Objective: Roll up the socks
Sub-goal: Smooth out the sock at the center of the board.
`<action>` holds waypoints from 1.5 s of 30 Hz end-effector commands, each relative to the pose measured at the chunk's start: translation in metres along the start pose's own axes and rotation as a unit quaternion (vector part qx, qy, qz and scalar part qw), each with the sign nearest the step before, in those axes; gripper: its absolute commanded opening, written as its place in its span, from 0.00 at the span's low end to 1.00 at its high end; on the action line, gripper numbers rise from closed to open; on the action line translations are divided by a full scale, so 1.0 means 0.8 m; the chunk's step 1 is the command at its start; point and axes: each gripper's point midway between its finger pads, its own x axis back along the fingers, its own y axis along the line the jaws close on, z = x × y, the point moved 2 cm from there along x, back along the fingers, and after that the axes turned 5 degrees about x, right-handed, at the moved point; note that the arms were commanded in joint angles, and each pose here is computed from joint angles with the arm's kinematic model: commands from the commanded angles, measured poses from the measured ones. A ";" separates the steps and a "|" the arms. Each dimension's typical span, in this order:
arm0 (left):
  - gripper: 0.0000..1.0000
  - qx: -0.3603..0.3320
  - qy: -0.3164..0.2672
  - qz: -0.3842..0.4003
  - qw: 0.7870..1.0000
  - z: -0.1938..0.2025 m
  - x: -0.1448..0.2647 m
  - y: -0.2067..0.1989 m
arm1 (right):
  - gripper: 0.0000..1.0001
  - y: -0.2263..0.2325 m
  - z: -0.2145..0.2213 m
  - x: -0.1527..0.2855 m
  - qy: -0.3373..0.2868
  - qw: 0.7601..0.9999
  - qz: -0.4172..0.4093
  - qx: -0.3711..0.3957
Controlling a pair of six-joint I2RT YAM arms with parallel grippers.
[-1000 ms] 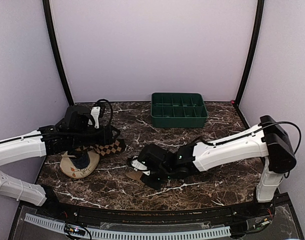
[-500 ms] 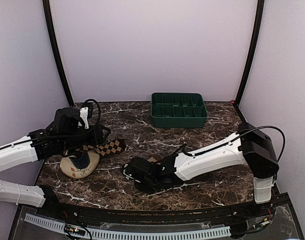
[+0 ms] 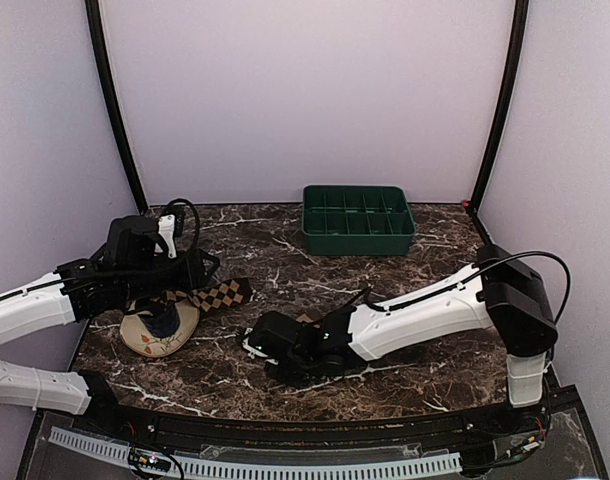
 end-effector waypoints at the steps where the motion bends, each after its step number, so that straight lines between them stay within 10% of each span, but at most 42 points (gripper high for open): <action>1: 0.57 -0.002 0.002 0.011 1.000 0.003 -0.002 -0.001 | 0.38 -0.043 -0.032 0.029 -0.083 0.991 0.012 -0.101; 10: 0.56 -0.040 0.051 0.128 0.990 0.032 -0.011 -0.042 | 0.27 -0.104 -0.017 0.058 -0.186 0.943 0.000 -0.275; 26: 0.34 -0.135 0.192 0.224 0.946 0.151 -0.047 -0.096 | 0.11 -0.144 0.031 0.036 -0.285 0.791 -0.168 -0.515; 45: 0.26 -0.192 0.277 0.146 0.930 0.208 -0.107 -0.089 | 0.09 -0.139 0.058 -0.026 -0.243 0.766 -0.194 -0.563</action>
